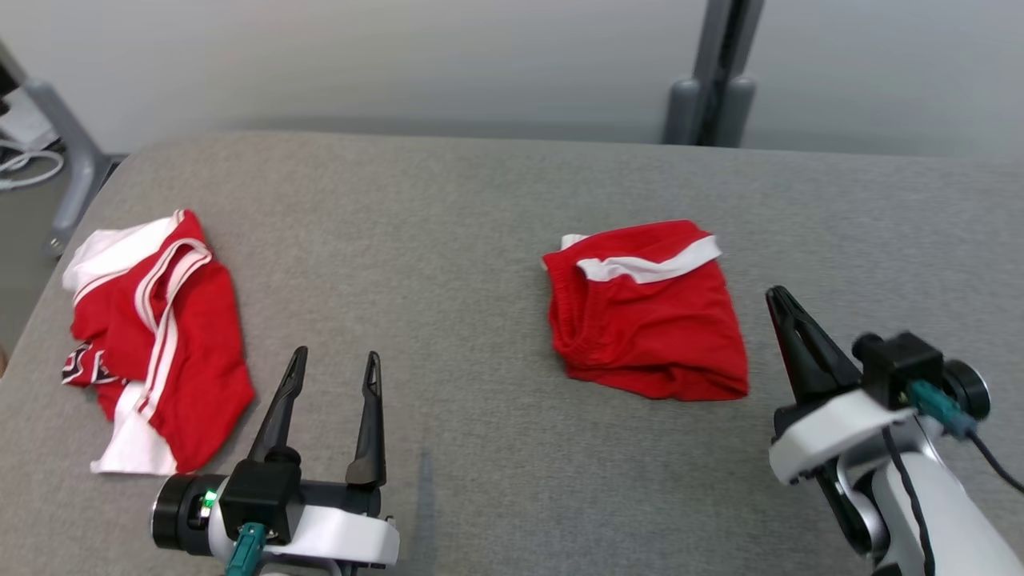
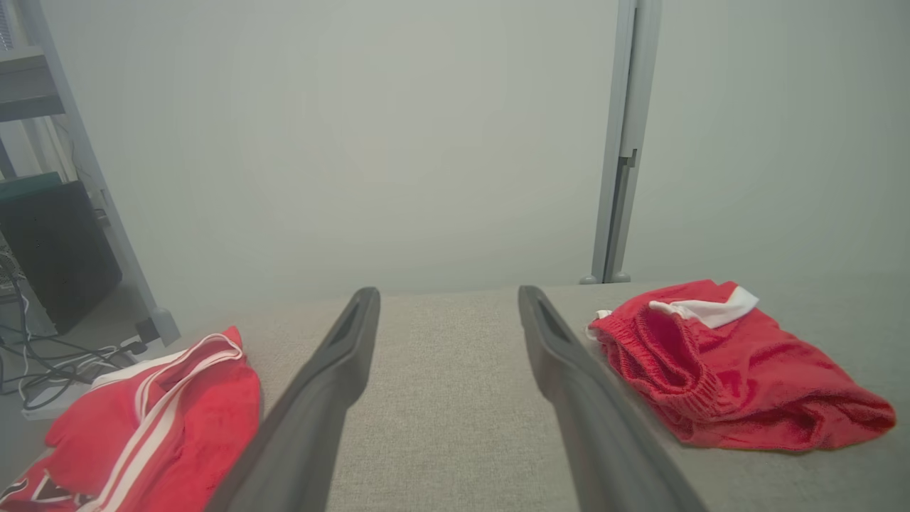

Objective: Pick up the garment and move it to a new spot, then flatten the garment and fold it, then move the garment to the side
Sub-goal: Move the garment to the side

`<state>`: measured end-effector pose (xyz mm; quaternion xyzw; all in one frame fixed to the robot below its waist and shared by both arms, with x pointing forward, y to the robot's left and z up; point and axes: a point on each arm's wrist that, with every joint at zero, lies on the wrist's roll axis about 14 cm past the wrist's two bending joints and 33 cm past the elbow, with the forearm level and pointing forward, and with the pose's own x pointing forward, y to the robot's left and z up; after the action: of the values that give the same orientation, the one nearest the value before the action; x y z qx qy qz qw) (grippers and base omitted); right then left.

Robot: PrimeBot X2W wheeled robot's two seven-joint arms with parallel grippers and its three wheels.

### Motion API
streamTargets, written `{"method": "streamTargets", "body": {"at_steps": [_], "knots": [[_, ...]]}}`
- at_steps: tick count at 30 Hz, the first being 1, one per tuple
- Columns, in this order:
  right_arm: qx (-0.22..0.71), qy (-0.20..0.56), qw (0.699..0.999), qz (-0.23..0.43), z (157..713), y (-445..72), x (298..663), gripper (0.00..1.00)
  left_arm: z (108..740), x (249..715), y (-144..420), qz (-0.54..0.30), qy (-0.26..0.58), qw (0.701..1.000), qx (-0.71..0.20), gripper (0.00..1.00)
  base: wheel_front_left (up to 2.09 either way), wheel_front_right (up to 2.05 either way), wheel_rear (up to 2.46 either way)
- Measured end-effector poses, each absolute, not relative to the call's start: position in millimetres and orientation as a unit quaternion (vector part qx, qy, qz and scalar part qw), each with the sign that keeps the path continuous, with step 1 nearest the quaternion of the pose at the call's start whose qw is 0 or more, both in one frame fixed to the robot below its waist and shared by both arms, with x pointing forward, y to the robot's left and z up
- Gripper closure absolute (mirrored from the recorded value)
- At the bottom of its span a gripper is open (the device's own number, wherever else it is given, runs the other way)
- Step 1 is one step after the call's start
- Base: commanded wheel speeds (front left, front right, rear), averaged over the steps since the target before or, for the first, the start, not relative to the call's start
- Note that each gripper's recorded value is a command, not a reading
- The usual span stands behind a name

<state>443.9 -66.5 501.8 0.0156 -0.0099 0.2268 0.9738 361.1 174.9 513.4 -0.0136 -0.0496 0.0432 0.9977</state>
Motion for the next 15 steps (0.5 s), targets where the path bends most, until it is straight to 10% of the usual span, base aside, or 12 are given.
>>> {"method": "streamTargets", "body": {"at_steps": [15], "knots": [[-0.022, 0.169, 0.936, 0.309, 415, -13, 501, 1.00, 496, 358, 206, 0.102, -0.016, 0.995, -0.015, 0.00, 0.00, 0.00, 0.00]]}}
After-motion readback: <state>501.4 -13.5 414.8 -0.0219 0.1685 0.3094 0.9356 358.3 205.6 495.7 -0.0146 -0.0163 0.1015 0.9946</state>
